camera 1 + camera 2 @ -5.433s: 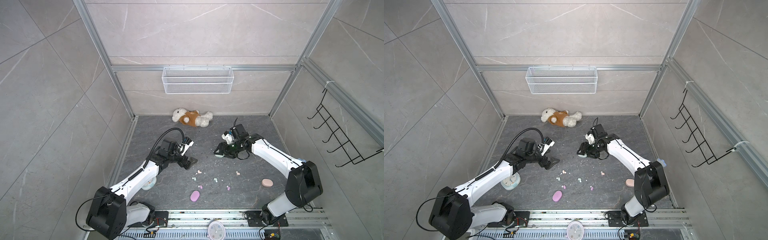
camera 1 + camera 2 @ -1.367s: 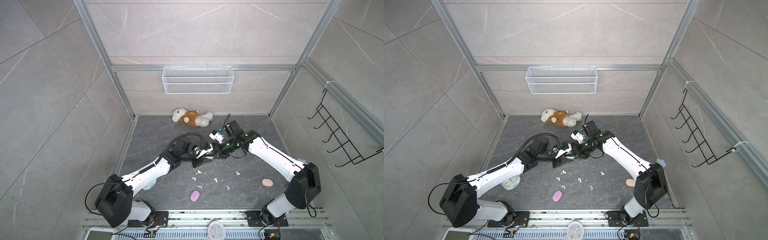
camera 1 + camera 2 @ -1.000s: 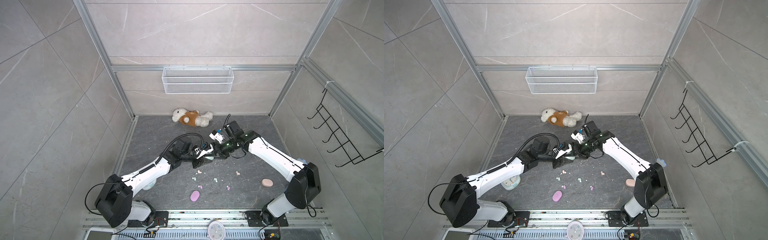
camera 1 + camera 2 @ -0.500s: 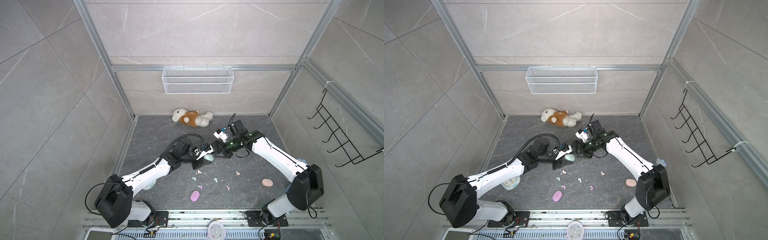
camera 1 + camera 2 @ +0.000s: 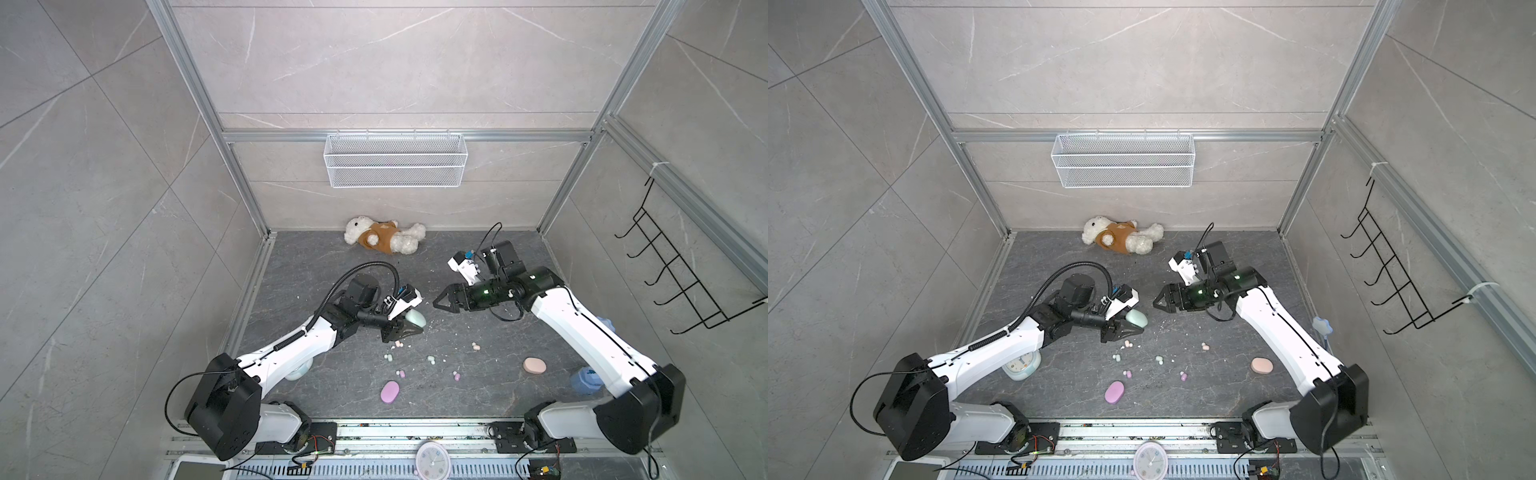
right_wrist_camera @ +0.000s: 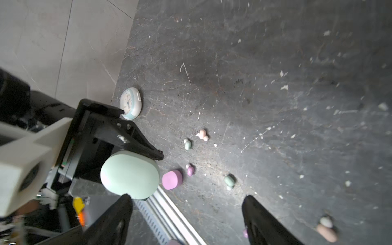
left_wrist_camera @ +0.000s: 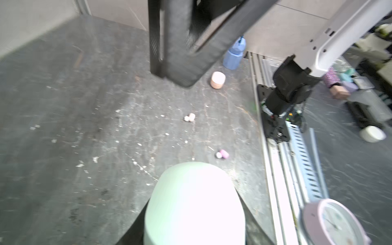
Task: Insert the wireless bluetooth earbuds into the charging case
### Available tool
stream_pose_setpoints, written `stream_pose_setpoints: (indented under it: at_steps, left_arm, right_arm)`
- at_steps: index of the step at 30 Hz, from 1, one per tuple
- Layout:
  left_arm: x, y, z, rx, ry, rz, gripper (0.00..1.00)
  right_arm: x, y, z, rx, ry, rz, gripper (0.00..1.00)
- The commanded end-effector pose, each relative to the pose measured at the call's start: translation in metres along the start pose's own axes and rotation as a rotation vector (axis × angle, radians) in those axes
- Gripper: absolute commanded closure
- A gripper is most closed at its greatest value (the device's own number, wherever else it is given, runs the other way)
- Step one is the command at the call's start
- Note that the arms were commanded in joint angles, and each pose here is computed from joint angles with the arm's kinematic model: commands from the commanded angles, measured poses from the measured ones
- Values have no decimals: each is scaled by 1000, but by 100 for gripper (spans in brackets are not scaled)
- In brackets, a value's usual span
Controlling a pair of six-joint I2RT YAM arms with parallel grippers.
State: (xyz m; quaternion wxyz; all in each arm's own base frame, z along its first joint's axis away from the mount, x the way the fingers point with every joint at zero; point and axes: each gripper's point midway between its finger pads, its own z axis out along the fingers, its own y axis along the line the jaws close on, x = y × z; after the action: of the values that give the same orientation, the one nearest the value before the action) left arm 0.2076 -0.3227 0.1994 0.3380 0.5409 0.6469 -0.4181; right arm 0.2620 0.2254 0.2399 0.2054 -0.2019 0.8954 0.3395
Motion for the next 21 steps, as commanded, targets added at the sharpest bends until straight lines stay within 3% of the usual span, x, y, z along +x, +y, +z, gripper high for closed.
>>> stream_pose_setpoints:
  at_steps: [1, 5, 11, 21]
  left_arm:
    - [-29, -22, -11, 115, -49, -11, 81]
    - [-39, -29, -12, 174, -59, -35, 81]
    - [-47, -30, -12, 204, -66, -45, 81]
    - [-55, -31, -15, 209, -76, -31, 81]
  right_arm:
    - [2, 7, -15, 85, -67, -257, 16]
    - [10, 22, -15, 89, -67, -401, 16]
    - [12, 45, -9, 54, -76, -506, 17]
    - [13, 46, 7, 78, -58, -518, 18]
